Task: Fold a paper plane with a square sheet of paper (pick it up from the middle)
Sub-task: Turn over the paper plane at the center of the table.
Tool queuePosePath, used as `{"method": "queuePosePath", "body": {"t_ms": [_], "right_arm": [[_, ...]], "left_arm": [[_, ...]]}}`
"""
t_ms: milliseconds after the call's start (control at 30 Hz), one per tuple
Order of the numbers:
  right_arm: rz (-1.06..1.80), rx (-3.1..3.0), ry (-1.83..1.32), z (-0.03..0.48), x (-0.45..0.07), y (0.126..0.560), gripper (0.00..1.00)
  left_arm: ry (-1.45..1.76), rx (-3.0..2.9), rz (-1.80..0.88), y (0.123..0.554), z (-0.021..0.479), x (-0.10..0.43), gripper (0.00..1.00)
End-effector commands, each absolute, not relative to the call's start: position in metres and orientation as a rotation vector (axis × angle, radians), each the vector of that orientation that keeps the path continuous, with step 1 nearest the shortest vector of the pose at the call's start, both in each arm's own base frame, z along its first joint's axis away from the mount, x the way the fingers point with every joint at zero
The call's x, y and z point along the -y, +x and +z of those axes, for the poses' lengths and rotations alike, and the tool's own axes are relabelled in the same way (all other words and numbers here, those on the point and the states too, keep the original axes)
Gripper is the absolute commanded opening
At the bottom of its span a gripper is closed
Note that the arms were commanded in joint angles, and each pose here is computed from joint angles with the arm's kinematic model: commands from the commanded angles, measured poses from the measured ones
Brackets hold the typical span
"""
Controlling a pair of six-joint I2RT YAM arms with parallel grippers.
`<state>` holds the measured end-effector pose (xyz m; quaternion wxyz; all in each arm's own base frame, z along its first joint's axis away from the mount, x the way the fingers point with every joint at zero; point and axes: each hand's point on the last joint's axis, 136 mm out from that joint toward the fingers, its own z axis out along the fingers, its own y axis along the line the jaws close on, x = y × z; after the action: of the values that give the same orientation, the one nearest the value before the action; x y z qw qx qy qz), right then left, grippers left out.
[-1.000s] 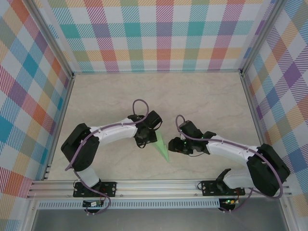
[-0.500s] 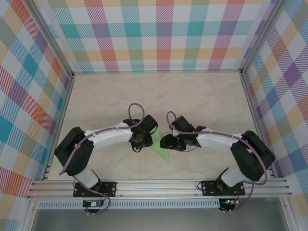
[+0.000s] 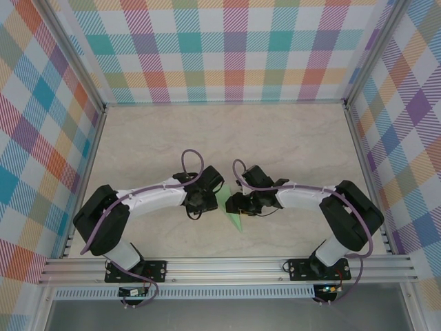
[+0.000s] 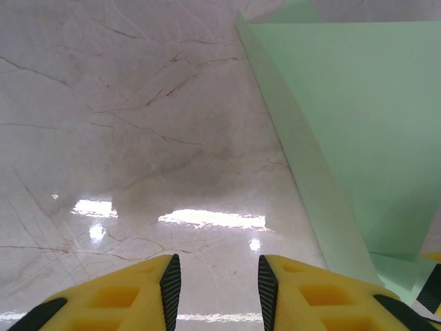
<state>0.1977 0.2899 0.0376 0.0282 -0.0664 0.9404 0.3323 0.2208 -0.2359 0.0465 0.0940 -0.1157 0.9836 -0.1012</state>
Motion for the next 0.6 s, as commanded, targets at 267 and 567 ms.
{"method": "queuePosePath", "body": {"t_ms": [267,567], "right_arm": [[1.056,-2.86,-0.312,0.048,-0.301,0.198,0.39],[0.973,-2.896,-0.373,0.039,-0.304,0.194,0.36]], "left_arm": [[-0.381,-2.827,-0.381,0.217,0.068,0.229,0.39],[-0.451,-2.718,-0.433,0.218,0.085,0.213,0.48]]}}
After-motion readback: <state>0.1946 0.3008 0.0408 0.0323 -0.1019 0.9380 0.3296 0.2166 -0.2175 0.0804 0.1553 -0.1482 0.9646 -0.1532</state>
